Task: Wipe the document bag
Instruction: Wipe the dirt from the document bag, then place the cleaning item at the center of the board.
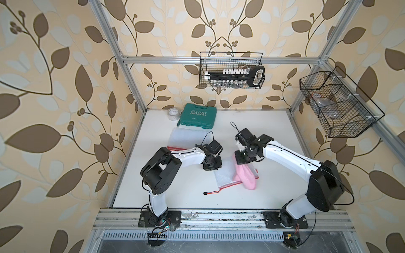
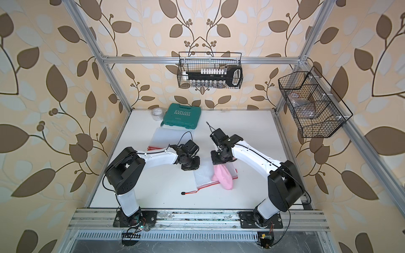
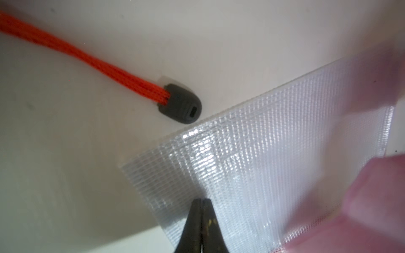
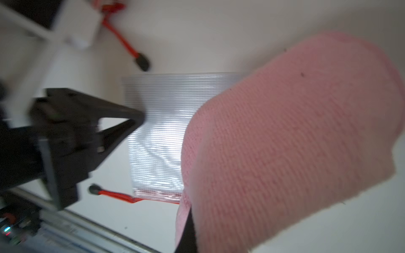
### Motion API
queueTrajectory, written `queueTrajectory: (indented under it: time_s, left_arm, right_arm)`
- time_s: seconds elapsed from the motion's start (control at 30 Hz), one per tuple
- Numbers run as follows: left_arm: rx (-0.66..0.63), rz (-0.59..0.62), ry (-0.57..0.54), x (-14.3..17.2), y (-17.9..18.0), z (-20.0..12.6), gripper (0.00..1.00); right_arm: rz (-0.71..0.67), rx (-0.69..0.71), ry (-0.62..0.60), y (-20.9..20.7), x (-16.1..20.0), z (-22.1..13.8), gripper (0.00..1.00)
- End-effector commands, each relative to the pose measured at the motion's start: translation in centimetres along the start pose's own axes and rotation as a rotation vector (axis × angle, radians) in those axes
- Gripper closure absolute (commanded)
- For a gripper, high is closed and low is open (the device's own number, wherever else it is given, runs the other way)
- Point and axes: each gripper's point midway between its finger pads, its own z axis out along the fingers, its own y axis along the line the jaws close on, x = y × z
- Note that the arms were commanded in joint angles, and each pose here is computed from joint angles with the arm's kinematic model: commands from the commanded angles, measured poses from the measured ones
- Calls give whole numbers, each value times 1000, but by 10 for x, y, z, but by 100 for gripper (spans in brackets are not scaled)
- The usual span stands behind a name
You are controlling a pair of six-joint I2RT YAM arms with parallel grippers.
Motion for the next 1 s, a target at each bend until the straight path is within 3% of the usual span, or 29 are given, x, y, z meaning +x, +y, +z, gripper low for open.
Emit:
queueTrajectory:
  time_s: [0.0, 0.1, 0.2, 0.4, 0.63, 0.77, 0.8, 0.83, 0.9, 0.97]
  left_arm:
    - [-140, -14, 72, 16, 40, 15, 94]
    - [-145, -14, 72, 16, 42, 15, 94]
    - [-145, -18, 74, 16, 45, 14, 94]
    - [-143, -24, 76, 12, 50, 14, 95]
    - [-147, -44, 64, 3, 61, 8, 95]
    - [-135, -68, 32, -6, 69, -2, 95]
    - [-131, -67, 33, -8, 69, -2, 95]
    - [-129, -62, 33, -10, 68, -1, 95]
    - [-116, -54, 40, -12, 64, 1, 95]
    - [-103, -53, 39, -14, 61, 1, 95]
  right_arm:
    - [-1, -205, 91, 36, 3, 29, 100]
    - [50, -123, 149, 6, 14, 48, 100]
    - [185, 86, 182, -69, 31, 43, 100]
    - [418, 404, 140, -181, 70, -18, 100]
    - [515, 561, 76, -209, 87, -69, 100]
    - [520, 544, 107, -209, 88, -57, 100]
    - [517, 509, 123, -205, 87, -50, 88]
    - [517, 462, 157, -198, 88, -42, 54]
    - [535, 424, 183, -191, 89, -36, 7]
    - [545, 408, 139, -184, 85, -47, 2]
